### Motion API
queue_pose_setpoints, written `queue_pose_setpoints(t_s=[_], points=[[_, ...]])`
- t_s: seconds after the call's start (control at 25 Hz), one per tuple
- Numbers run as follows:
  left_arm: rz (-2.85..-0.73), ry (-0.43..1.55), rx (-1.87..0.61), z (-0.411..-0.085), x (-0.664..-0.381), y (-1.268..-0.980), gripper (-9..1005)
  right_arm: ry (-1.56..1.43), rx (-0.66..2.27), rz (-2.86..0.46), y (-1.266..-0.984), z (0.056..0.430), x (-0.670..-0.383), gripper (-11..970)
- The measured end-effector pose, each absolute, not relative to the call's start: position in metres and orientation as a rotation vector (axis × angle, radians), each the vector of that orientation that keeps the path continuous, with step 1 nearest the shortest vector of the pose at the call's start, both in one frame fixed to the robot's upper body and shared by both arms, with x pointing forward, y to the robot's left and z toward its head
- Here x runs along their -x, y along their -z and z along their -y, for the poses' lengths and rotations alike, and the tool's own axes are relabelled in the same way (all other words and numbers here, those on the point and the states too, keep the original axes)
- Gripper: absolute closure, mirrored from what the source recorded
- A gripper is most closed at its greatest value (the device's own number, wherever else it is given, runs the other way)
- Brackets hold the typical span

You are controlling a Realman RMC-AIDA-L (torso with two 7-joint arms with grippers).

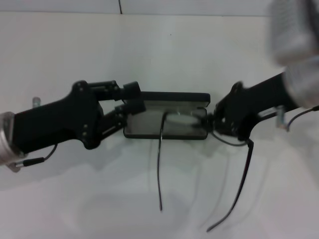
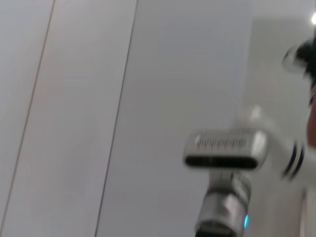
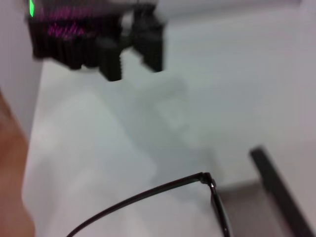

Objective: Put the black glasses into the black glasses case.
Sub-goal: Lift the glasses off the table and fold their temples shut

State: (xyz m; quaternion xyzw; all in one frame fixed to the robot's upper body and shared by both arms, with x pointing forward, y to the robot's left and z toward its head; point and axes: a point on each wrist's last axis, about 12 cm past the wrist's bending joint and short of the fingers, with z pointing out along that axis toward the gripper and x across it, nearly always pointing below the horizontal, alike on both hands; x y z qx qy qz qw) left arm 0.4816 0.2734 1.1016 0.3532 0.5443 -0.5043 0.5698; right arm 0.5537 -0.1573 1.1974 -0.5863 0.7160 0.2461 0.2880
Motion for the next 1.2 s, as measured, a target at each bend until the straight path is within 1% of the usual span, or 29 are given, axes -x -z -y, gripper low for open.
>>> queue_pose_setpoints(t_s=[0.2, 0.4, 0.56, 0.84, 1.2], points=[[-1.171, 1.252, -0.786, -0.281, -0.478, -1.117, 742, -0.836, 1.381, -1.726, -1.203, 0.197, -0.539, 890], [-1.138, 1.286, -0.799, -0.277, -0.479, -1.121, 896, -0.939, 1.304, -1.495, -1.194, 0.218, -0.522, 891], [-1.115, 1.311, -0.801, -0.267, -0.480, -1.120, 919, -0.986, 1.239, -1.349, -1.190, 0.225, -0.515, 891], [-1.066, 1.363, -0.818, -0.255, -0.478, -1.119, 959, -1.016, 1.214, -1.301, -1.183, 0.221, -0.523, 892], [-0.998, 1.406, -0.904, -0.240, -0.481, -1.124, 958, -1.078, 1.152, -1.276, -1.172, 0.213, -0.542, 892]])
